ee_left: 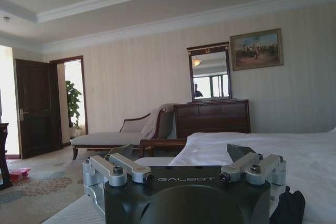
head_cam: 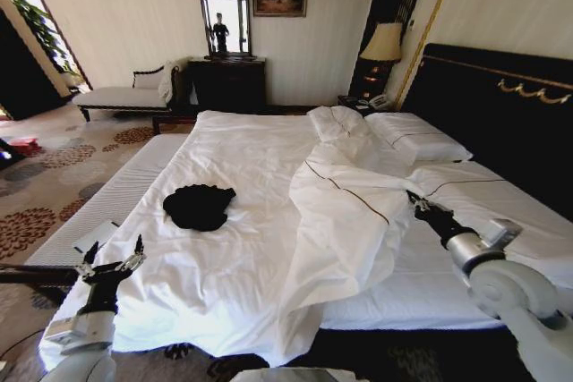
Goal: Fold the clothes on the bed.
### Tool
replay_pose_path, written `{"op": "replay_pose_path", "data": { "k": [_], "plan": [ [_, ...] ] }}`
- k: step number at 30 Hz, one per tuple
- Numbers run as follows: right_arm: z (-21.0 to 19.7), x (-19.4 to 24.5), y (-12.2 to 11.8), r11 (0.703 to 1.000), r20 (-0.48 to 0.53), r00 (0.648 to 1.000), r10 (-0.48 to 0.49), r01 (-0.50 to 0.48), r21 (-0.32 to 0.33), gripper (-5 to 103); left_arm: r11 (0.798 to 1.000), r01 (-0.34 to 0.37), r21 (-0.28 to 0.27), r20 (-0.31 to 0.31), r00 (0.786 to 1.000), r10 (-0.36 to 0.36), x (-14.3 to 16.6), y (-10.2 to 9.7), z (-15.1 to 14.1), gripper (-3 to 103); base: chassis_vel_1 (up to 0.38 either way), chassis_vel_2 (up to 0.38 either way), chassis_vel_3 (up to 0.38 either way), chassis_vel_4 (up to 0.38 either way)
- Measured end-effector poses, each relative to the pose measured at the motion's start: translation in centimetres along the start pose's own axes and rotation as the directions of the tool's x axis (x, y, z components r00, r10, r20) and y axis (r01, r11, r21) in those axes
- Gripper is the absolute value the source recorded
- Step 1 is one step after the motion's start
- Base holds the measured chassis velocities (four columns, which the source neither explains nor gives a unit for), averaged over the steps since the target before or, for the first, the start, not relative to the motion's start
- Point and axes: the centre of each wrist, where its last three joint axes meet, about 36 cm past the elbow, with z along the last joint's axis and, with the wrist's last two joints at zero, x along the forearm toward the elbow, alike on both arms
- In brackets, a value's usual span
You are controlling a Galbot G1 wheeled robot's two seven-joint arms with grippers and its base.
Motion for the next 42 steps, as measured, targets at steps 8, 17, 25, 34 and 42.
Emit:
{"op": "replay_pose_path", "data": {
  "k": [8,17,25,34,42],
  "plan": [
    [1.9,1.1,-7.1,0.975,0.040,0.976,0.216,-0.218,0.049,1,1.000,0.002,0.000,-0.010,1.000,-0.002,-0.2,0.3,0.4,100,0.000,0.000,0.000,0.000],
    [5.5,3.1,-14.4,0.901,0.023,0.905,0.425,-0.426,0.087,1,1.000,0.012,-0.002,-0.022,1.000,-0.012,-0.2,0.6,1.0,100,0.000,0.000,0.000,0.000],
    [8.4,6.5,-17.6,0.835,-0.028,0.841,0.541,-0.533,0.141,1,0.999,0.039,0.003,-0.036,0.999,-0.039,0.8,0.5,1.6,100,0.000,0.000,0.000,0.000],
    [13.8,13.4,-15.8,0.774,-0.108,0.769,0.630,-0.611,0.165,1,0.998,0.062,0.000,-0.051,0.997,-0.061,1.6,0.7,2.4,100,0.000,0.000,0.000,0.000],
    [18.6,15.5,-12.7,0.775,-0.116,0.772,0.625,-0.595,0.214,1,0.997,0.076,-0.008,-0.059,0.995,-0.077,2.2,1.0,2.8,100,0.000,0.000,0.000,0.000]
  ]
}}
